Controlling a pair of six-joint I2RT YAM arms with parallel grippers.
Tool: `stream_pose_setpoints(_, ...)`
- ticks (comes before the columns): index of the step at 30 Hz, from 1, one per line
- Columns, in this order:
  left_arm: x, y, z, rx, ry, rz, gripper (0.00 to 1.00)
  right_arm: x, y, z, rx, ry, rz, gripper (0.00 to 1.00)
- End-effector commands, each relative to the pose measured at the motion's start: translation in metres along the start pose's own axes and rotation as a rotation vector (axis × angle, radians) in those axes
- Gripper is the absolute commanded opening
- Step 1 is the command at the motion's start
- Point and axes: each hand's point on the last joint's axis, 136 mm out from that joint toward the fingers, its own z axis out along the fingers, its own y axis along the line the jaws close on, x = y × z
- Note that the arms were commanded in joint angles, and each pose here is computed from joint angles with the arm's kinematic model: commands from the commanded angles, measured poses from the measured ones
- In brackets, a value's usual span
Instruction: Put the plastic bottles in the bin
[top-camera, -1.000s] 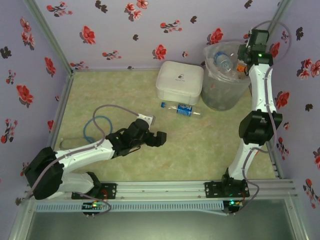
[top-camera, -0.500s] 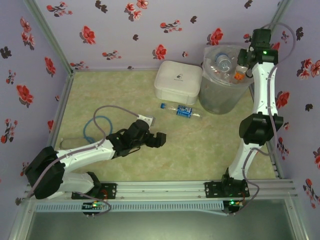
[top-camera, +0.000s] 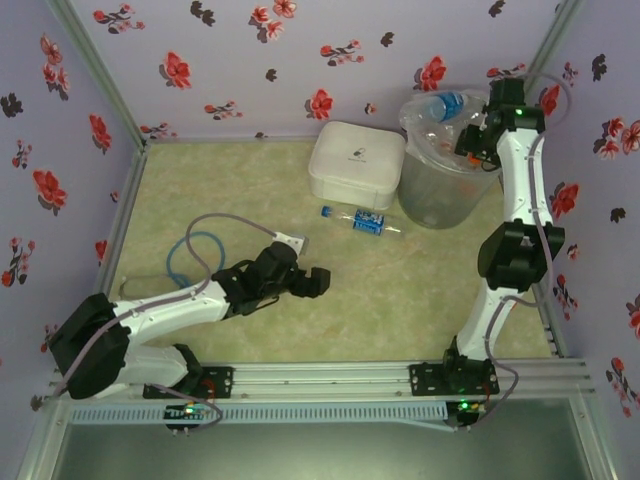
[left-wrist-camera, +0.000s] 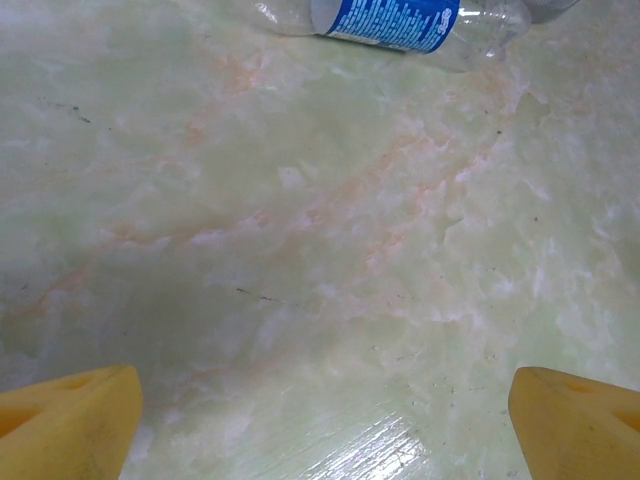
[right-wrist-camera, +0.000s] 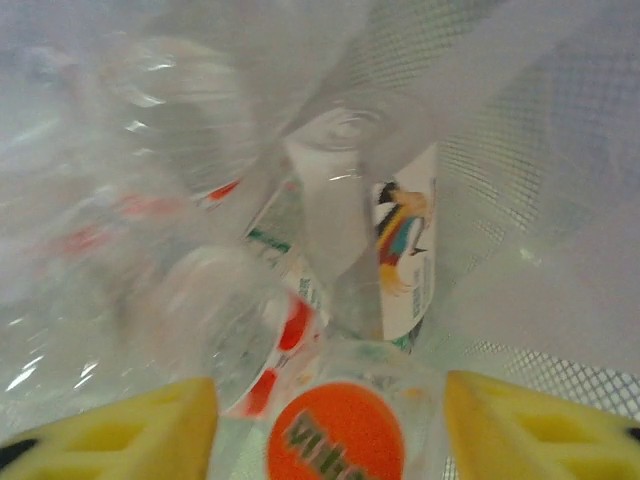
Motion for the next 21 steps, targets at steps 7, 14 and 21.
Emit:
stream_pose_setpoints(7, -0.012, -0.012, 0.013, 0.023, 0.001, -0.001, 0.95, -0.03, -0.002, -0.111, -0.018, -0.22, 0.02, 0.86)
stream_pose_setpoints(14, -0.013, -0.013, 0.013, 0.027, 0.003, 0.0, 0.95, -0.062, 0.062, -0.14, -0.282, -0.394, -0.021, 0.71)
stream_pose_setpoints(21, -0.019, -0.017, 0.009, 0.034, -0.009, -0.002, 0.95, -0.074, 0.115, -0.129, -0.392, -0.432, -0.053, 0.73)
